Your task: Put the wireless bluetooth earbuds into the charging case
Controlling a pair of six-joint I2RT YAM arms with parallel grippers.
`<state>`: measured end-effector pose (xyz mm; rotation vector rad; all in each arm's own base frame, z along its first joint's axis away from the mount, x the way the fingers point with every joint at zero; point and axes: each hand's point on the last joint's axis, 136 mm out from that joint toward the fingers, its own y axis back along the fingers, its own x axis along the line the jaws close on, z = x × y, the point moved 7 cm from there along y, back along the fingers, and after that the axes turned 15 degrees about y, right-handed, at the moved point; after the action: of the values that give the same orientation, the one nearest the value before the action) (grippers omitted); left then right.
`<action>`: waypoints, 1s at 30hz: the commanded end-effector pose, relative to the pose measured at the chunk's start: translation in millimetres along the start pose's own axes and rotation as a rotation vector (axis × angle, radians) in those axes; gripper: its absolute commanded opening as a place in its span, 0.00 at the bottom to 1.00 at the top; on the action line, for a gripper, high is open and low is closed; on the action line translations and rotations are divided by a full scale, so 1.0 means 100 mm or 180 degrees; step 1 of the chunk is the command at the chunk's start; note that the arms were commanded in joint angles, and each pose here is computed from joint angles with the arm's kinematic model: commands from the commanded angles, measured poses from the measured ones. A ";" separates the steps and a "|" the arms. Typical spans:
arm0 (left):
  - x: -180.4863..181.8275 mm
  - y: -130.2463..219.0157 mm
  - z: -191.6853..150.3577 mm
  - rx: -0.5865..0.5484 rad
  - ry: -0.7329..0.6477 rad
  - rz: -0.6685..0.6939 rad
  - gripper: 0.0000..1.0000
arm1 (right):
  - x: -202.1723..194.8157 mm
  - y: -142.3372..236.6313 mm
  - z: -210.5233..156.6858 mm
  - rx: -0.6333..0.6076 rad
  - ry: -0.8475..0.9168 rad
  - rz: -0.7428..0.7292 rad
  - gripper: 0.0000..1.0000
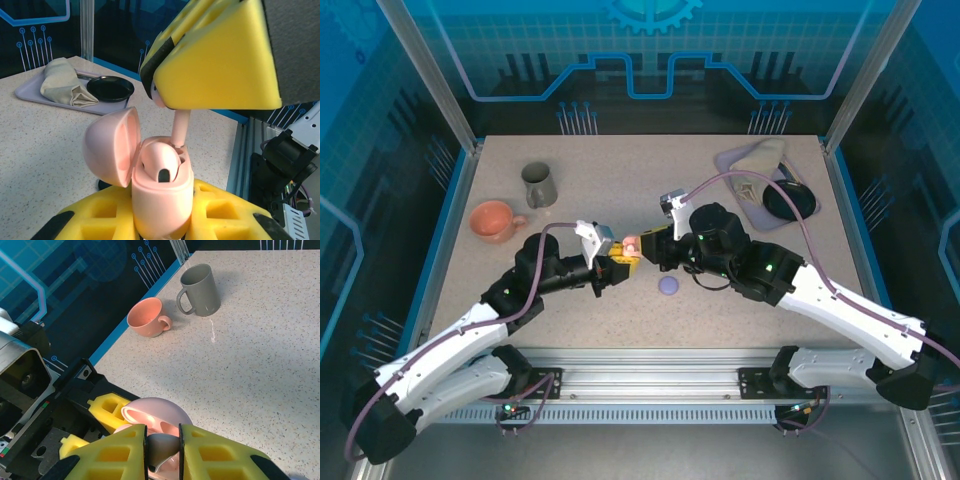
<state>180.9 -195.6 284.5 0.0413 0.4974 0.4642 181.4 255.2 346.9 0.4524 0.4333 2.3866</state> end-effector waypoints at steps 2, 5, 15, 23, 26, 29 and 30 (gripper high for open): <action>-0.15 0.05 0.17 -0.0144 -0.0212 -0.0153 0.00 | 0.04 -0.01 0.03 -0.0049 0.0021 -0.0002 0.21; -0.15 0.05 0.17 -0.0146 -0.0219 -0.0148 0.00 | 0.05 -0.03 0.02 -0.0023 0.0009 0.0024 0.21; -0.14 0.05 0.17 -0.0148 -0.0209 -0.0124 0.00 | 0.09 -0.07 -0.04 0.0062 -0.0040 0.0084 0.22; -0.14 0.06 0.16 -0.0155 -0.0215 -0.0125 0.00 | 0.08 -0.07 -0.10 0.0177 -0.0089 0.0069 0.22; -0.14 0.06 0.16 -0.0154 -0.0226 -0.0129 0.00 | 0.08 -0.08 -0.11 0.0215 -0.0092 0.0047 0.24; -0.15 0.06 0.17 -0.0160 -0.0239 -0.0131 0.00 | 0.07 -0.08 -0.12 0.0263 -0.0084 0.0016 0.25; -0.15 0.06 0.18 -0.0163 -0.0245 -0.0132 0.00 | 0.07 -0.08 -0.12 0.0269 -0.0079 0.0017 0.26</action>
<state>178.9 -195.5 283.4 0.0541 0.4846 0.4603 179.1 262.6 336.2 0.5072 0.4797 2.3804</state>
